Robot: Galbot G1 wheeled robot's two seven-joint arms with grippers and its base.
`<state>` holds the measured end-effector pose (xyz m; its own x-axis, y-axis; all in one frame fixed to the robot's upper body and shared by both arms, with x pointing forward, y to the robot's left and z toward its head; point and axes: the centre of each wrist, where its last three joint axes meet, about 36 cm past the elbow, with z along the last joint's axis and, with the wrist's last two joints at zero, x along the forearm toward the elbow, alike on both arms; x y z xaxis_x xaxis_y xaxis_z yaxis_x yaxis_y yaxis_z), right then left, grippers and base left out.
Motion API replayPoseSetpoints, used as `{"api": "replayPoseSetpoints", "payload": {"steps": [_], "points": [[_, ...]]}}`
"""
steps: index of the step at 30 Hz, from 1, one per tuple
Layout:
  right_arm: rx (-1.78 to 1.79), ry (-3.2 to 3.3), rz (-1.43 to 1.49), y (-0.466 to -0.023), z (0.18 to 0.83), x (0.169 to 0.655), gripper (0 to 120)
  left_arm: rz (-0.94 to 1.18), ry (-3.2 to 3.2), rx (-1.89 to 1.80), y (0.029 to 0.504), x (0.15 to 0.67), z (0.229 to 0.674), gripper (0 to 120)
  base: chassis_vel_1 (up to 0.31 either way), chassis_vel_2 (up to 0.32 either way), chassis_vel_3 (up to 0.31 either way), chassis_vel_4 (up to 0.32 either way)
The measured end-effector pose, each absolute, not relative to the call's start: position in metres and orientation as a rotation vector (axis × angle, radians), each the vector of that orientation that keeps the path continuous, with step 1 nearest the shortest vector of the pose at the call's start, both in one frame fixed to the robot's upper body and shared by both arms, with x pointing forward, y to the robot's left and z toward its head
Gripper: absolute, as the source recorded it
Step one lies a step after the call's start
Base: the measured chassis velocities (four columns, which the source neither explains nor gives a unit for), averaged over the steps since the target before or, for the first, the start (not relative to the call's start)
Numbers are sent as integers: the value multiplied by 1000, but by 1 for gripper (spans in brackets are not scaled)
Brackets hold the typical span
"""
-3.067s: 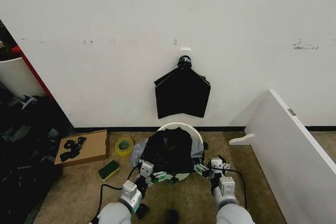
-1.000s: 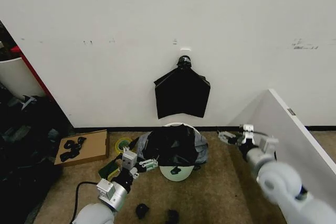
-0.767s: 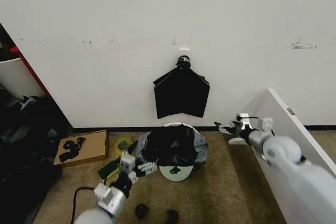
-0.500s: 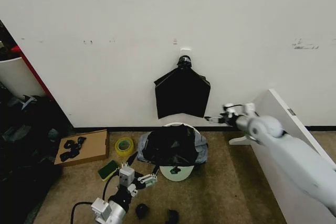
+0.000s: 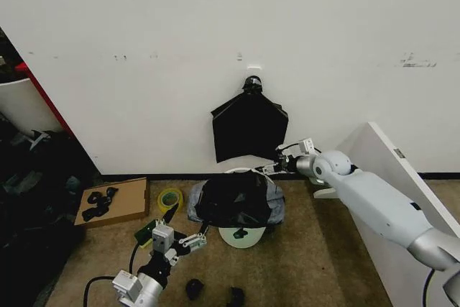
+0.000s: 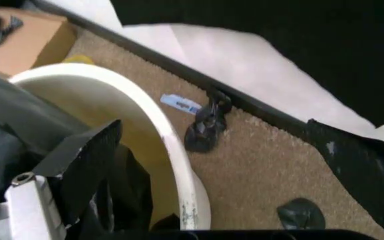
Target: Place the garbage bag over the trash bin.
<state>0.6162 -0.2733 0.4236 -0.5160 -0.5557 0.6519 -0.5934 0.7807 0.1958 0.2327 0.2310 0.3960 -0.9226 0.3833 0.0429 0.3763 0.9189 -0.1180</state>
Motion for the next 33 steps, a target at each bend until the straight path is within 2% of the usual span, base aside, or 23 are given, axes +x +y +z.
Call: {"api": "replayPoseSetpoints", "payload": {"steps": [9,14,15,20,23,28,32,33], "points": [[889,-2155,180,-265,405,618,100,175,-3006,-597,229,231,395,100,0,0,0,0],[906,-2122,168,-263,396,614,82,183,-3004,-590,228,232,395,100,0,0,0,0],[906,-2122,168,-263,396,614,82,183,-3004,-590,228,232,395,100,0,0,0,0],[915,-2125,126,-263,398,611,59,197,-2993,-590,226,233,394,100,0,0,0,0],[914,-2127,120,-264,399,611,54,198,-2991,-589,225,233,393,100,0,0,0,0],[914,-2124,114,-263,398,609,30,201,-2989,-588,225,234,393,100,0,0,0,0],[913,-2121,118,-262,396,607,23,201,-2988,-587,225,234,394,100,0,0,0,0],[913,-2122,117,-261,395,607,15,200,-2988,-587,225,234,394,100,0,0,0,0]]}}
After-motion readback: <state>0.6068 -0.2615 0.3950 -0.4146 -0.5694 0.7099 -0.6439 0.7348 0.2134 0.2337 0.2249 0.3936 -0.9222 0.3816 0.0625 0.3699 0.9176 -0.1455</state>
